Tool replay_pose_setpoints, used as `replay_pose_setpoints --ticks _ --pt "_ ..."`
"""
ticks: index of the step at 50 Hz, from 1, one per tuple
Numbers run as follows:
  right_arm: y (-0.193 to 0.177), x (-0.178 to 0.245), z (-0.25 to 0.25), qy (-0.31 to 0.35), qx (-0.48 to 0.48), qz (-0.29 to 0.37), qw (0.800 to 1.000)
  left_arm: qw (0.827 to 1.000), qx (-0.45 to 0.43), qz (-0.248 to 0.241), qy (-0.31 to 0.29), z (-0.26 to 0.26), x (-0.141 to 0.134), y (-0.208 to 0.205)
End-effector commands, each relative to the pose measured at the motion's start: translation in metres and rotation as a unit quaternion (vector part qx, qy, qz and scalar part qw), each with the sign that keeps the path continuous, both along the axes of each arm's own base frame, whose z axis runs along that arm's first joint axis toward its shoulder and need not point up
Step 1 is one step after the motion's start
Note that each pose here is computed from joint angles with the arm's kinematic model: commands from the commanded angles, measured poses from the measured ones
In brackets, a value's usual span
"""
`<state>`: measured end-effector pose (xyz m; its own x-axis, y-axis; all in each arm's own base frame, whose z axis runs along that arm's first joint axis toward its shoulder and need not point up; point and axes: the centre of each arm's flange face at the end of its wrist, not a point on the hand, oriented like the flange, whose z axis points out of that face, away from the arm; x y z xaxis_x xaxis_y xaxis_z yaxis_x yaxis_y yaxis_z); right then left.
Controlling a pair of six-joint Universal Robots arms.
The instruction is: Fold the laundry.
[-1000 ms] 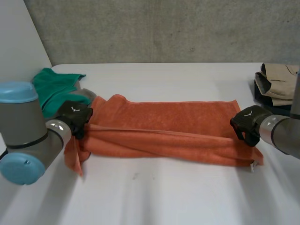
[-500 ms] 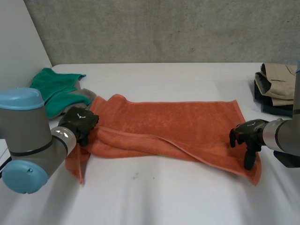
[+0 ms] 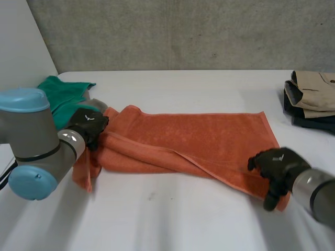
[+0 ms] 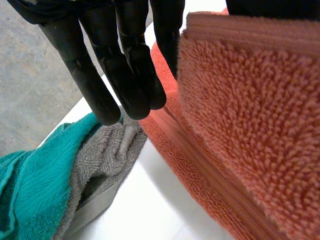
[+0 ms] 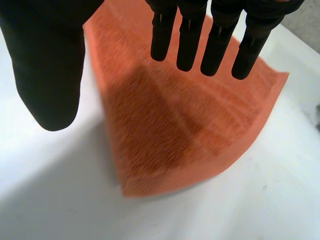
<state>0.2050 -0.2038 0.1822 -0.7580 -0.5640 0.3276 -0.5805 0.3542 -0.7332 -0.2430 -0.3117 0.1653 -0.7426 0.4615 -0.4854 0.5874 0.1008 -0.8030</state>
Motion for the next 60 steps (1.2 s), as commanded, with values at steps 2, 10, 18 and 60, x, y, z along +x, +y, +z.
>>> replay_pose_setpoints --ticks 2,10,18,60 --pt "0.010 -0.007 -0.034 0.019 -0.029 -0.030 0.999 1.000 0.000 -0.001 0.000 -0.003 -0.004 -0.006" --pt "-0.006 -0.003 -0.053 0.010 -0.072 -0.034 0.997 1.000 0.000 -0.003 0.000 -0.003 -0.005 -0.005" --pt "-0.023 0.003 -0.064 0.007 -0.092 -0.033 0.995 1.000 0.003 0.000 -0.001 -0.004 -0.003 -0.005" --pt "-0.170 0.000 0.085 0.004 -0.241 -0.057 0.969 0.980 -0.186 -0.010 -0.064 0.071 -0.001 -0.043"
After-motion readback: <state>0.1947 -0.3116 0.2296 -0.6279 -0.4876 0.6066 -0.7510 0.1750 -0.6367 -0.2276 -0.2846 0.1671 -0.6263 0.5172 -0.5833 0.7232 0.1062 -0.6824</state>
